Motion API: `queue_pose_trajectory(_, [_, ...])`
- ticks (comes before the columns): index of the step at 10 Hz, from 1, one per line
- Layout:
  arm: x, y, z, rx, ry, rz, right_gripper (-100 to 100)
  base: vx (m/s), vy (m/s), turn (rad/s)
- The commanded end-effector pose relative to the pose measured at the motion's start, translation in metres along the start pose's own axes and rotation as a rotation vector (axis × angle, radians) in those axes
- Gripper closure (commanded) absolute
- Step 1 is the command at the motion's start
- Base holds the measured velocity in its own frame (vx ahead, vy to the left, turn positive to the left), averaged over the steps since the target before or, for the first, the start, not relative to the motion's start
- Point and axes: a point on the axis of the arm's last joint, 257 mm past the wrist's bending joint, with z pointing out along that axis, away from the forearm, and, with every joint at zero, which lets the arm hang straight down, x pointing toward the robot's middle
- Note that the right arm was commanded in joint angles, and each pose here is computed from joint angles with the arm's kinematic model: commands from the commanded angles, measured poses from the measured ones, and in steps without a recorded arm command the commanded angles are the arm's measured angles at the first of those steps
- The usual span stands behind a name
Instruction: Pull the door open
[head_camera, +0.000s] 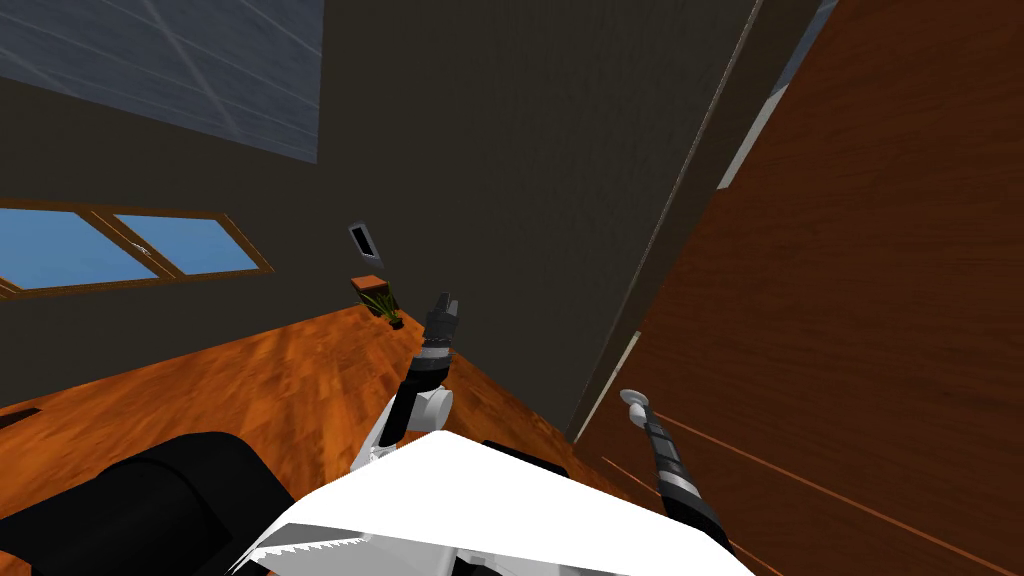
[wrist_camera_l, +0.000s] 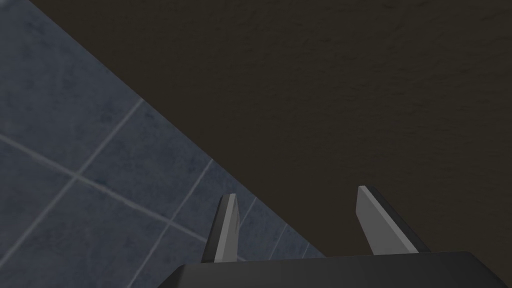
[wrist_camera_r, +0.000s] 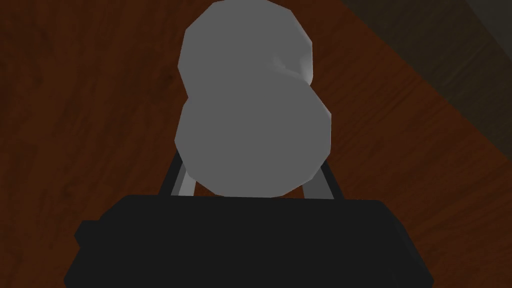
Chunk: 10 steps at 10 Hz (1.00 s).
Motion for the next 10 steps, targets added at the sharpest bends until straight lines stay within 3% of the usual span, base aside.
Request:
queue_pose_trajectory(1, [0.0103, 0.0023, -0.0004, -0.001, 0.011, 0.044, 100, -0.036, -0.016, 0.044])
queue_pose_trajectory(5, [0.0094, 0.0023, 0.0044, 0.004, -0.005, 0.197, 100, -0.052, -0.013, 0.057])
queue_pose_trajectory(10, [0.0088, 0.0021, 0.0076, 0.007, -0.017, 0.313, 100, -0.044, -0.012, 0.044])
